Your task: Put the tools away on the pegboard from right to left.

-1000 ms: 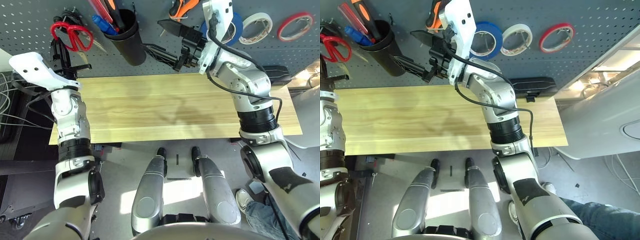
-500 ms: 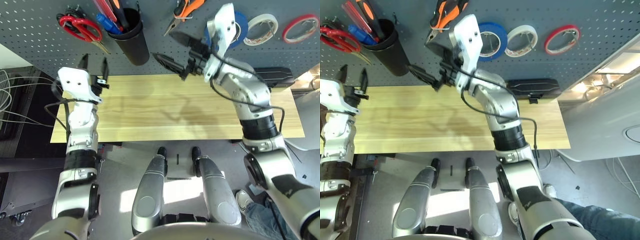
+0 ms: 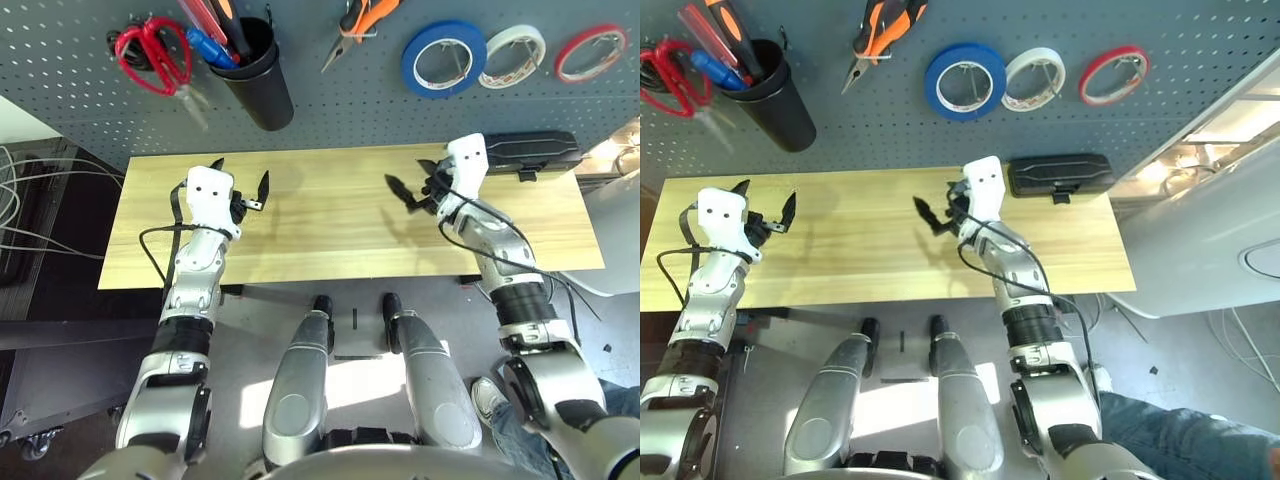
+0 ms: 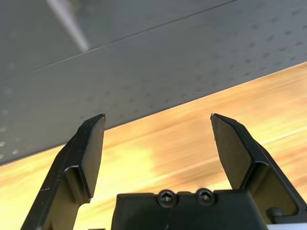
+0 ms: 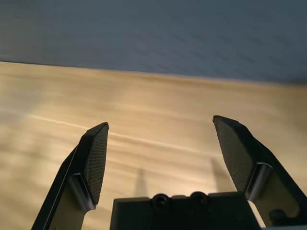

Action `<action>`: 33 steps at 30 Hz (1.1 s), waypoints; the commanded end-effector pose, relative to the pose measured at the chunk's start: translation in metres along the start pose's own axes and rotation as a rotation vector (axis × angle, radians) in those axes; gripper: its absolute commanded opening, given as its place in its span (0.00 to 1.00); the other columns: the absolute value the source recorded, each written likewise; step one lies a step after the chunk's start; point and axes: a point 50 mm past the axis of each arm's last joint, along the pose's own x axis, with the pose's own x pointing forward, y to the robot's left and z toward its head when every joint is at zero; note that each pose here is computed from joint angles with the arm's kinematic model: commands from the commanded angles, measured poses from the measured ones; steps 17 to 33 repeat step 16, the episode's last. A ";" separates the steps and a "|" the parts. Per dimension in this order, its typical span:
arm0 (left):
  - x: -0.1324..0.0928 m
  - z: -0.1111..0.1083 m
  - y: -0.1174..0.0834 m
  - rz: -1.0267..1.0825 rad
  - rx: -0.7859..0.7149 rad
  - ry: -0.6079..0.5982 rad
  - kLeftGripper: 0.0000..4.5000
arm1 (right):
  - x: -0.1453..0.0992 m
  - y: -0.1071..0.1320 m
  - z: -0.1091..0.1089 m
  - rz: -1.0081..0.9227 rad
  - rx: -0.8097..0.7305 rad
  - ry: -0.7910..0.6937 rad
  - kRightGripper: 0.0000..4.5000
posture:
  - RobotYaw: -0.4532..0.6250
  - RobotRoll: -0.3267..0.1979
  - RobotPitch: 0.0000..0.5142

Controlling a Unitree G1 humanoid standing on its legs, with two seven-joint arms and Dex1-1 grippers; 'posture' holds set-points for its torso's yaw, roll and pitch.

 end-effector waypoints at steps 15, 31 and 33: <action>0.012 -0.037 -0.011 0.103 -0.081 0.323 0.99 | -0.010 -0.068 -0.022 -0.187 -0.007 0.146 1.00 | 0.45 0.62 0.81; 0.013 -0.038 -0.010 0.107 -0.081 0.332 0.99 | -0.009 -0.067 -0.021 -0.174 -0.012 0.149 1.00 | 0.45 0.62 0.81; 0.013 -0.038 -0.010 0.107 -0.081 0.332 0.99 | -0.009 -0.067 -0.021 -0.174 -0.012 0.149 1.00 | 0.45 0.62 0.81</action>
